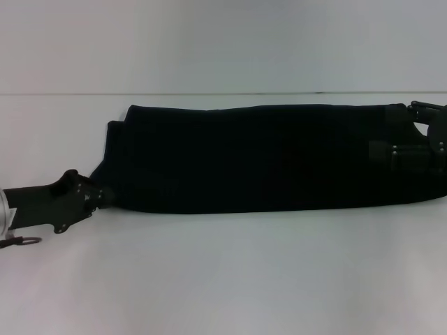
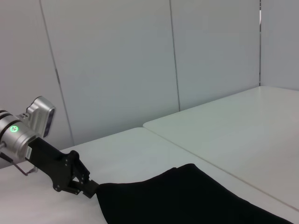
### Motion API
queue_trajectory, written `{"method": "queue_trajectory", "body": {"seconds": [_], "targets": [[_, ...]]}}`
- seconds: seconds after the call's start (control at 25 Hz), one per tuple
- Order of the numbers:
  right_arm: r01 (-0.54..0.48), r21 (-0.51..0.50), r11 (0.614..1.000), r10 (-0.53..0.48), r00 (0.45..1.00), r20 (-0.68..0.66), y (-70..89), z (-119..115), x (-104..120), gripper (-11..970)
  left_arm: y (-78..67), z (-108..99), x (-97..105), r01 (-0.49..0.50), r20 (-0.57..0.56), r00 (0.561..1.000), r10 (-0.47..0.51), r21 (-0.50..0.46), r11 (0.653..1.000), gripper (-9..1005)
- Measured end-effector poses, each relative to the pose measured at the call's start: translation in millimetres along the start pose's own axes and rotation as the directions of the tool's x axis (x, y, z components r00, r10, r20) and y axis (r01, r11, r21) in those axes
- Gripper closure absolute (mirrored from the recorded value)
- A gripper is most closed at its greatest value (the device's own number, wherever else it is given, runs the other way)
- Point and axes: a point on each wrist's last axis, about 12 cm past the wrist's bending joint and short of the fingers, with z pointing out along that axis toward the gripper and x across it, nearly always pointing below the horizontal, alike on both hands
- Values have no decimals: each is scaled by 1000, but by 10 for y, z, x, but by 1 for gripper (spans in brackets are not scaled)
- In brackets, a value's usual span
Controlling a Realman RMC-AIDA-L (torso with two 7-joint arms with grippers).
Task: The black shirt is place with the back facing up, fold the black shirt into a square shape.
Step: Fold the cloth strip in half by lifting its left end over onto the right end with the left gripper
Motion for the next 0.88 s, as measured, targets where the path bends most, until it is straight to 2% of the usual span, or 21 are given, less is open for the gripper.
{"method": "queue_trajectory", "body": {"seconds": [0.32,0.76,0.88], "targets": [[1,2,1000,-1,1000,0,-3,-4,-3,36,79,-22,27,71,24,997,-72,38,997,652],[-1,8,1000,1,1000,0,0,-24,14,36,89,-4,15,119,29,992,-120,22,993,417],[0,9,1000,0,1000,-1,-1,-27,11,36,93,18,6,124,40,991,-124,17,992,286]]}}
